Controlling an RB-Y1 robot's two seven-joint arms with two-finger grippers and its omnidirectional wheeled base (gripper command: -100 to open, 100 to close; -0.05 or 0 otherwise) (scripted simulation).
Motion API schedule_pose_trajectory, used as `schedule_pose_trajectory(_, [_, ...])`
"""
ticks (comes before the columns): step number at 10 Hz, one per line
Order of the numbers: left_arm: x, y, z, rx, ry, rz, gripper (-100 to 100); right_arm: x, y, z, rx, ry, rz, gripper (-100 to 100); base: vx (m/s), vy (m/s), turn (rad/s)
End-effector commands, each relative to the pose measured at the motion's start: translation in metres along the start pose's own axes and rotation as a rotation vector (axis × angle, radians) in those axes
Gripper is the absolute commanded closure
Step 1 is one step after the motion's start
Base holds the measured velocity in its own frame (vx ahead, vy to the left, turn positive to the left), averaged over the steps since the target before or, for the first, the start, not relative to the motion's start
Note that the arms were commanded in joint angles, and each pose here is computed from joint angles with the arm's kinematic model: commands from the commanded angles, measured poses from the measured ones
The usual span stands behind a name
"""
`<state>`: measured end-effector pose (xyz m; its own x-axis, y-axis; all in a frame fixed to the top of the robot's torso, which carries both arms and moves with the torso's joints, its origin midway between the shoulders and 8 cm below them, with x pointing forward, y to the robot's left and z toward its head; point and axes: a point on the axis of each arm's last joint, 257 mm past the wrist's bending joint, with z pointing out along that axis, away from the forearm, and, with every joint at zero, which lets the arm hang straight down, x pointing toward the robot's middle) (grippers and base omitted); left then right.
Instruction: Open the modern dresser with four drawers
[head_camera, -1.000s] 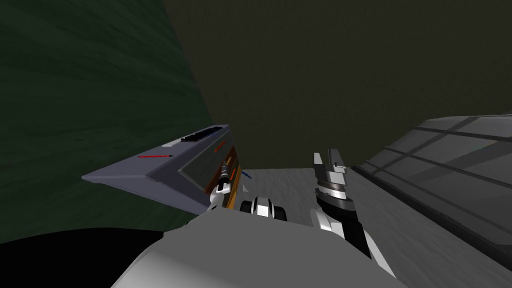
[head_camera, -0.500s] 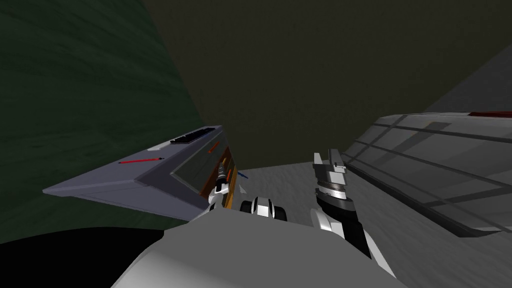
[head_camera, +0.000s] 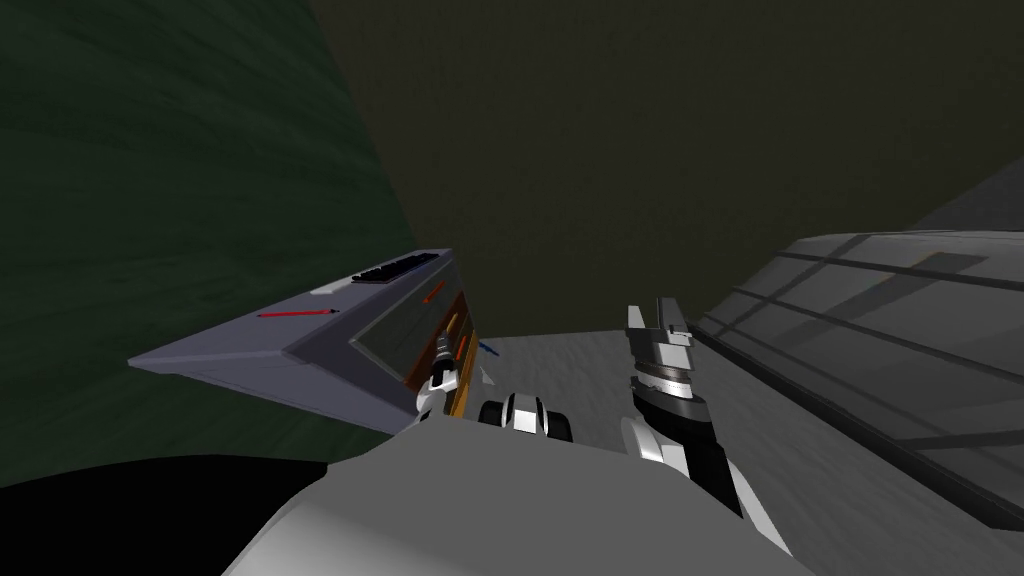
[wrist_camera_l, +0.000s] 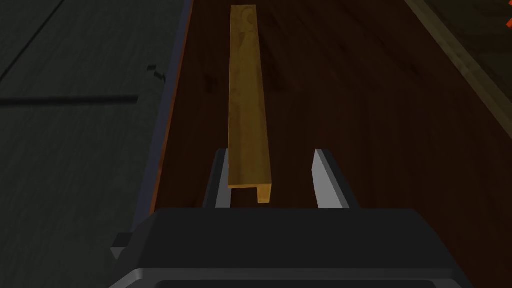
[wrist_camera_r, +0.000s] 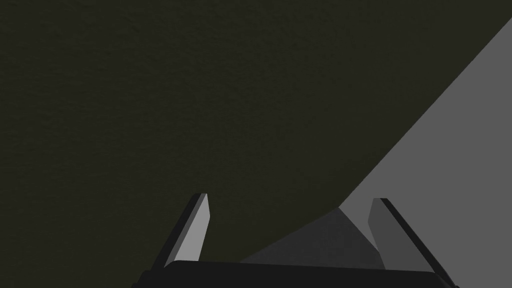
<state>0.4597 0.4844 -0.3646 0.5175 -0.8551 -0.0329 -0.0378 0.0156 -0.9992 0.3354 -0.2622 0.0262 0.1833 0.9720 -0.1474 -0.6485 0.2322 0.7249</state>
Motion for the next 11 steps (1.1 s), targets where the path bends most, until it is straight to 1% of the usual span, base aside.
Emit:
schedule_pose_trajectory(1, [0.003, -0.016, 0.007, 0.035, 0.019, 0.017, 100, 0.000, 0.000, 0.000, 0.000, 0.000, 0.000, 0, 0.000, 0.000, 0.000])
schedule_pose_trajectory(2, [0.003, -0.016, 0.007, 0.035, 0.019, 0.017, 100, 0.000, 0.000, 0.000, 0.000, 0.000, 0.000, 0, -0.008, 0.015, -0.022])
schedule_pose_trajectory(3, [0.010, -0.018, 0.006, 0.044, 0.043, 0.019, 100, 0.000, 0.000, 0.000, 0.000, 0.000, 0.000, 0, 0.055, 0.010, 0.271])
schedule_pose_trajectory(4, [0.026, -0.020, 0.006, 0.047, 0.078, 0.026, 100, 0.000, 0.000, 0.000, 0.000, 0.000, 0.000, 0, 0.090, -0.013, 0.318])
schedule_pose_trajectory(5, [0.030, -0.022, 0.003, 0.053, 0.095, 0.024, 100, 0.000, 0.000, 0.000, 0.000, 0.000, 0.000, 0, 0.107, -0.022, 0.298])
schedule_pose_trajectory(7, [0.061, -0.023, 0.000, 0.057, 0.162, 0.036, 100, 0.000, 0.000, 0.000, 0.000, 0.000, 0.000, 0, 0.072, -0.027, 0.300])
schedule_pose_trajectory(8, [0.065, -0.024, 0.000, 0.060, 0.173, 0.038, 100, 0.000, 0.000, 0.000, 0.000, 0.000, 0.000, 0, 0.020, 0.007, 0.101])
schedule_pose_trajectory(9, [0.074, -0.025, -0.004, 0.064, 0.199, 0.035, 100, 0.000, 0.000, 0.000, 0.000, 0.000, 0.000, 0, 0.083, 0.001, 0.277])
schedule_pose_trajectory(10, [0.092, -0.026, -0.007, 0.067, 0.239, 0.041, 100, 0.000, 0.000, 0.000, 0.000, 0.000, 0.000, 0, 0.084, -0.020, 0.320])
schedule_pose_trajectory(11, [0.098, -0.026, -0.012, 0.069, 0.257, 0.035, 100, 0.000, 0.000, 0.000, 0.000, 0.000, 0.000, 0, 0.105, -0.030, 0.311])
